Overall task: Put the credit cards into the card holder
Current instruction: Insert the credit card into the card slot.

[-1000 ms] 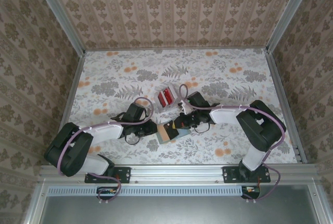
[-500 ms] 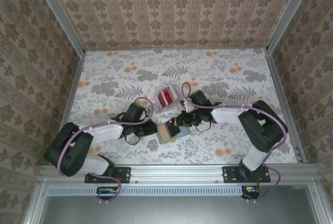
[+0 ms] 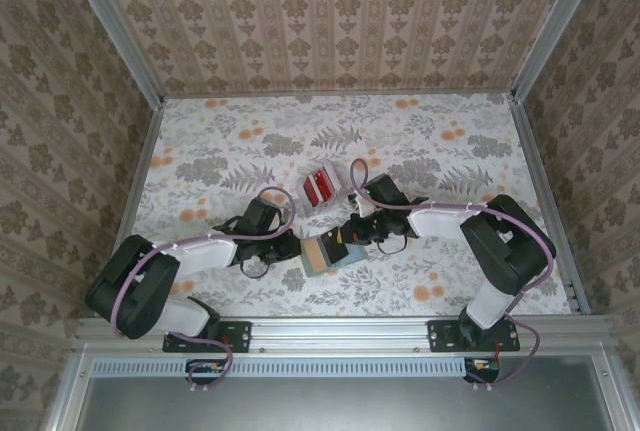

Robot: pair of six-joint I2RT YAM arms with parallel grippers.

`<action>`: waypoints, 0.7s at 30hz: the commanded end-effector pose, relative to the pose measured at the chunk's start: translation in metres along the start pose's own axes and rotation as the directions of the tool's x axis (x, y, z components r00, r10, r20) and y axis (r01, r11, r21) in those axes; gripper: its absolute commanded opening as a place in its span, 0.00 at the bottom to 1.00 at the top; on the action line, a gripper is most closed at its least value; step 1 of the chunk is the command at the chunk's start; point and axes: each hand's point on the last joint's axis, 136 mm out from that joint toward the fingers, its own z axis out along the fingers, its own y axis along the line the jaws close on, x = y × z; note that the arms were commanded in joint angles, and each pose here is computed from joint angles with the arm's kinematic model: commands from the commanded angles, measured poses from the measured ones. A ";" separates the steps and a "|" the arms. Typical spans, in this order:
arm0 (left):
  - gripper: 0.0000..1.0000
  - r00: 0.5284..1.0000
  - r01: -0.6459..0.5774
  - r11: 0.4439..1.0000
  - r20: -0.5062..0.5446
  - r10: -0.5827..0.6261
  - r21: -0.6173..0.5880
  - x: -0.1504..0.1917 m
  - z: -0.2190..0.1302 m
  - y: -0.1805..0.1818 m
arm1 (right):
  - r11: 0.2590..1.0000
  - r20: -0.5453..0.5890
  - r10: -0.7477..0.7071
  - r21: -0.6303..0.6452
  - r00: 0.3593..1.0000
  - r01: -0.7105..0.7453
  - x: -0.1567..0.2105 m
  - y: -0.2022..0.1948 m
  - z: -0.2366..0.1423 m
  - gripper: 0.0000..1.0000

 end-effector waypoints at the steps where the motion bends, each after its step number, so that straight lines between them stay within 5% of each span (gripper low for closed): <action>1: 0.10 1.000 0.004 1.000 0.010 -0.004 -0.019 0.000 0.005 0.007 | 0.998 -0.045 0.017 0.061 0.999 -0.014 0.012 -0.014 -0.003 0.04; 21: 0.09 1.000 0.006 1.000 0.009 -0.006 -0.013 -0.001 0.007 0.006 | 1.000 -0.065 0.031 0.007 0.997 -0.030 0.018 -0.004 0.011 0.04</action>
